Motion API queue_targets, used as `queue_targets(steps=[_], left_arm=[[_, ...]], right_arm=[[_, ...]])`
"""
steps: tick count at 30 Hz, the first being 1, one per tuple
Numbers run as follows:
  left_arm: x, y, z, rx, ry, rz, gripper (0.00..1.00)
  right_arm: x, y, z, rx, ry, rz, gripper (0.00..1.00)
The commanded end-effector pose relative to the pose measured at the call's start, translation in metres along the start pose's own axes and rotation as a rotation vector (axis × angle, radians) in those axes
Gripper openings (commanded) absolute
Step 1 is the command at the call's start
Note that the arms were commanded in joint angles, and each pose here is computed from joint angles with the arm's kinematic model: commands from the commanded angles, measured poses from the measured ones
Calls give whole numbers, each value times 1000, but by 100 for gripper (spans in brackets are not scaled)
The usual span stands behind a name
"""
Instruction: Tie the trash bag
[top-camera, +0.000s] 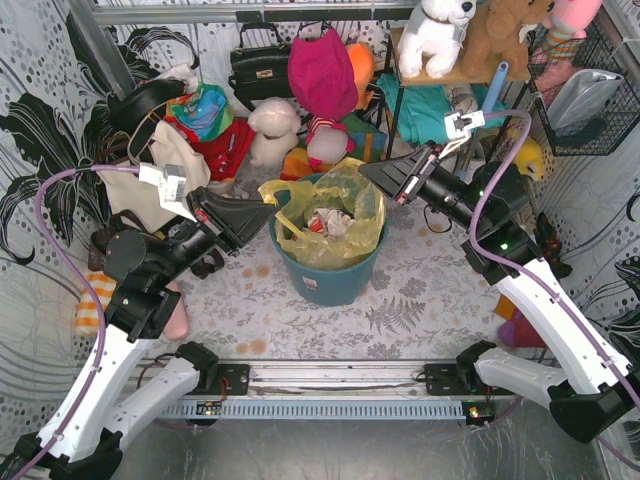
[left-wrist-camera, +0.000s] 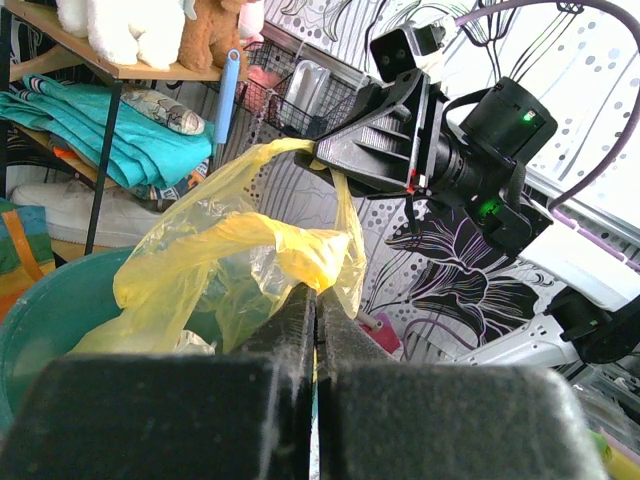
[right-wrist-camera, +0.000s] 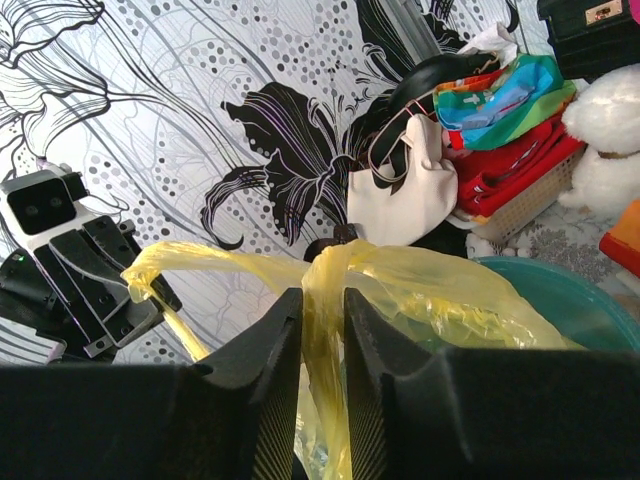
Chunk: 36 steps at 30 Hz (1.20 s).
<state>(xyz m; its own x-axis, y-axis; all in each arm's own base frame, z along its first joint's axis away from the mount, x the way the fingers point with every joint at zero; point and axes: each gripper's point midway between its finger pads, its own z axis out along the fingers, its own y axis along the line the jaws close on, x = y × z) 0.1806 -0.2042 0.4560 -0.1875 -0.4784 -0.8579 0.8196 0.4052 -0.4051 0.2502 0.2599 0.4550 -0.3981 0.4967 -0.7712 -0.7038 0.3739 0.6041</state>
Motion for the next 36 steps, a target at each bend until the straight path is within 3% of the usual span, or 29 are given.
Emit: queue_targets(steps=[1,6,10,17,24,27,33,34,35,36], left_arm=[[-19,-10,1,24,-53,45,0],[-21,-9,2,13,-60,44,0],[-36,4,6,-86,-86,49,0],[-112,9,14,-273,-191,140,0],[-153,5,11,-337,-310,126,0],[-150,2,11,-304,-323,120,0],[-125,-32,25,-54,-244,134,0],[-123,-33,27,-39,-230,129,3],[-119,-35,29,-24,-210,125,15],[-115,-34,30,-20,-195,121,33]], right_arm=[[-13,20,-11,-39,-29,-37,22],[-15,21,-14,-32,-39,-36,0],[-31,24,-9,-19,-84,-41,0],[-102,46,6,36,-232,-141,0],[-150,55,-15,132,-393,-196,0],[-143,48,-26,148,-411,-190,0],[-117,54,-31,39,-379,-190,0],[-112,57,-28,13,-352,-197,8],[-107,60,-26,-9,-324,-202,16],[-102,63,-23,-30,-291,-206,23]])
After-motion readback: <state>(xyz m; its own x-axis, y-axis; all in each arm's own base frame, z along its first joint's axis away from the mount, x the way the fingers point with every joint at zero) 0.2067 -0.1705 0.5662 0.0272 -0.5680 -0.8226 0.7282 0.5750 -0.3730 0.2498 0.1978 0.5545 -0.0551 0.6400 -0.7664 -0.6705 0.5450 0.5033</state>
